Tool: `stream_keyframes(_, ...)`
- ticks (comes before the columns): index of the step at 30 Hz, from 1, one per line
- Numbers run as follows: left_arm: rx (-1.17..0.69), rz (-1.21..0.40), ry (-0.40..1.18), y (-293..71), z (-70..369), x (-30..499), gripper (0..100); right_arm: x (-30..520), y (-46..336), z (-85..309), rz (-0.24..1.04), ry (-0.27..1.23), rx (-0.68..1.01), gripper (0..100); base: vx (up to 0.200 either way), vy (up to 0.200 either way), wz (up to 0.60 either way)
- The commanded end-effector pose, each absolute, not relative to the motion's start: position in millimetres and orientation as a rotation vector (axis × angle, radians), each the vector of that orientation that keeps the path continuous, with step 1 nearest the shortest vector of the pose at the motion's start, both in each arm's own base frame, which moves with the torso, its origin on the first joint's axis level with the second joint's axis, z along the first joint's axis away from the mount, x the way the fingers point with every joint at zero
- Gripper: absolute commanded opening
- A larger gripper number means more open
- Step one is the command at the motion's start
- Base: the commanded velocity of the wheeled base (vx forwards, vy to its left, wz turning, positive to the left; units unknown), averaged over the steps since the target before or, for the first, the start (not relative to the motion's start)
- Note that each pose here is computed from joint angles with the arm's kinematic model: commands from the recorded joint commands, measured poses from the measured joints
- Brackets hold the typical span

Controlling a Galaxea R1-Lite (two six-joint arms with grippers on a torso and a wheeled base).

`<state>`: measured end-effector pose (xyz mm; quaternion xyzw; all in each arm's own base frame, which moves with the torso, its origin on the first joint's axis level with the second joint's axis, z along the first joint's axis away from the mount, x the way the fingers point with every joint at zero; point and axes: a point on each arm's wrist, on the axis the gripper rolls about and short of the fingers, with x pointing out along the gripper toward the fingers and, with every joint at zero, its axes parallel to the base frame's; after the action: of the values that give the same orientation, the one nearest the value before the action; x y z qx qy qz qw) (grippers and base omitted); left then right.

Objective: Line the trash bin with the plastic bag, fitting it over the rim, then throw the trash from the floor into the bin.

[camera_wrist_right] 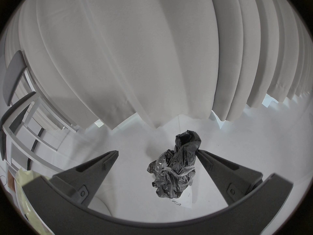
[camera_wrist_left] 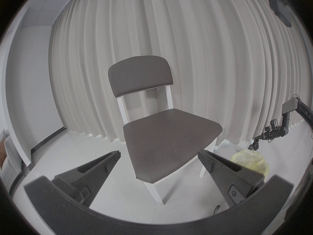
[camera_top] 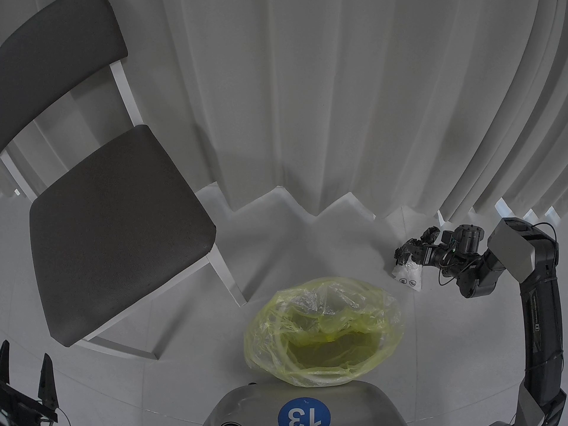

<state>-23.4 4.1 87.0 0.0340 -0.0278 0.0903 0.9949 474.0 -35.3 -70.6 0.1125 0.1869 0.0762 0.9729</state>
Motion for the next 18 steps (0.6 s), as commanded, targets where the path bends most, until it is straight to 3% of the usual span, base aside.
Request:
stream_keyframes(1, 0.068, 0.182, -0.055, 4.1, 81.7, -23.4, 100, 474.0, -35.5, -75.2, 0.152, 0.394, 0.229, 0, 0.0, 0.0, 0.0)
stream_keyframes(11, 0.068, 0.182, -0.053, 4.1, 81.6, -23.3, 100, 469.8, -35.1, -75.0, 0.152, 0.413, 0.231, 0, 0.0, 0.0, 0.0)
stream_keyframes(18, 0.068, 0.182, -0.055, 4.0, 81.7, -23.4, 100, 463.8, -37.4, -52.8, 0.148, 0.393, 0.229, 0, 0.0, 0.0, 0.0)
